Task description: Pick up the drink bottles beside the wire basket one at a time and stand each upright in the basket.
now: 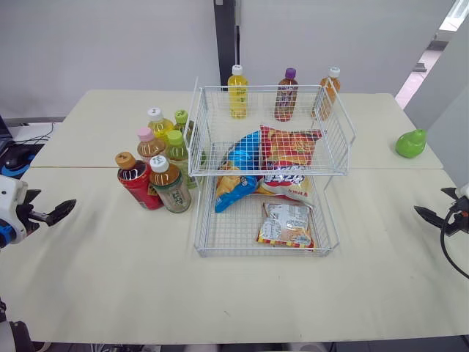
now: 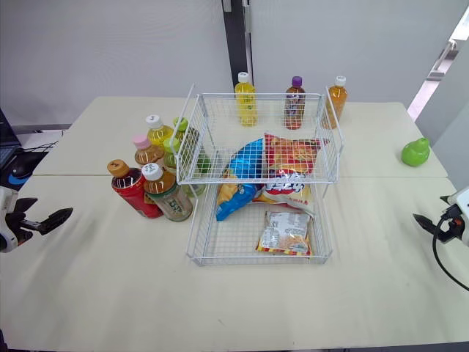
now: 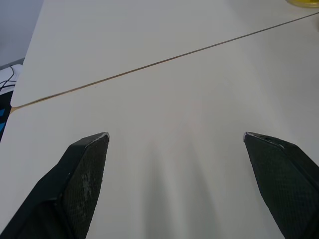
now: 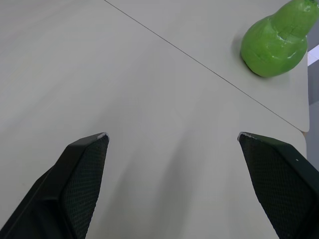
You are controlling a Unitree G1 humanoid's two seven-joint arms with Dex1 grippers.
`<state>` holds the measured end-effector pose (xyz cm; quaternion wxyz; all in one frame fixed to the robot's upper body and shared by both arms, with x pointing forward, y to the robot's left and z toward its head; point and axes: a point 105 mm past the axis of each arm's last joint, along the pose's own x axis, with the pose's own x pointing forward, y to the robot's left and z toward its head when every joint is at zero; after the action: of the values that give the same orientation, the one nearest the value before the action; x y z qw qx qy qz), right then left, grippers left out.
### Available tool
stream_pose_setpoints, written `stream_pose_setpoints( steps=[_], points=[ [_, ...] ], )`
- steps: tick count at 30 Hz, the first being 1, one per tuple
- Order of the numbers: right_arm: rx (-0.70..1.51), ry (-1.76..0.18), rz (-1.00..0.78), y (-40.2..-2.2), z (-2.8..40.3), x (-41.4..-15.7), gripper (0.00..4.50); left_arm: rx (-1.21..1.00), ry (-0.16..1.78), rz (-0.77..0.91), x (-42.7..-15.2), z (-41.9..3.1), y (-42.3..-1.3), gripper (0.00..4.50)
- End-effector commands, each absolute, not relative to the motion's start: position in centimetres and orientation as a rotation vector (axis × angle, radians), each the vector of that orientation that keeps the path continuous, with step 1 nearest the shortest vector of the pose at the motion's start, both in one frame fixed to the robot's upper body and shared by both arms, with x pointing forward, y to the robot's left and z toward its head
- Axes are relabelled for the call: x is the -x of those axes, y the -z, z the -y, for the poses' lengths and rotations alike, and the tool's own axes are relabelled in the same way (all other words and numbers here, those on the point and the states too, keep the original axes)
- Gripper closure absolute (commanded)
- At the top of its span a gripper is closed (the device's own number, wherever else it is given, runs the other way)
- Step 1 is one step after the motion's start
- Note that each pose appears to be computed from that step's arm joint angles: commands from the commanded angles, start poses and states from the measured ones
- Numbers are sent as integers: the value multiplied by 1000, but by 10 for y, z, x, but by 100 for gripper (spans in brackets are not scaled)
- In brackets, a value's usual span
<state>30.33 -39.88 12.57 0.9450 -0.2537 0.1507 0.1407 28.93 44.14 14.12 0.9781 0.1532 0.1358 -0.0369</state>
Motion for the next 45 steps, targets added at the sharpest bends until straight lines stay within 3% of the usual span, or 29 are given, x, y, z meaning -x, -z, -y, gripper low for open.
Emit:
stream_pose_setpoints(
  steps=[1, 9, 13, 20, 28, 36, 42, 45],
  points=[
    [557, -240, -277, -143, 409, -301, 5, -348, 38, -251, -289, -449, -154, 0],
    [600, -208, -279, -143, 413, -301, 5, -358, -14, -229, -292, -453, -156, 0],
    [600, -173, -172, -152, 409, -304, 5, -365, -56, -219, -292, -455, -154, 0],
    [583, -217, -199, -148, 406, -301, 5, -353, -63, -167, -296, -452, -156, 0],
    [510, -260, -92, -180, 397, -305, 5, -295, -19, -135, -294, -452, -165, 0],
    [489, -551, 156, -249, 310, -309, 5, -253, -2, -124, -294, -448, -160, 0],
    [260, -976, 254, -300, 193, -268, 5, -236, -6, -130, -296, -445, -153, 0],
    [207, -1102, 272, -313, 156, -249, 5, -227, -5, -130, -296, -443, -151, 0]
  ],
)
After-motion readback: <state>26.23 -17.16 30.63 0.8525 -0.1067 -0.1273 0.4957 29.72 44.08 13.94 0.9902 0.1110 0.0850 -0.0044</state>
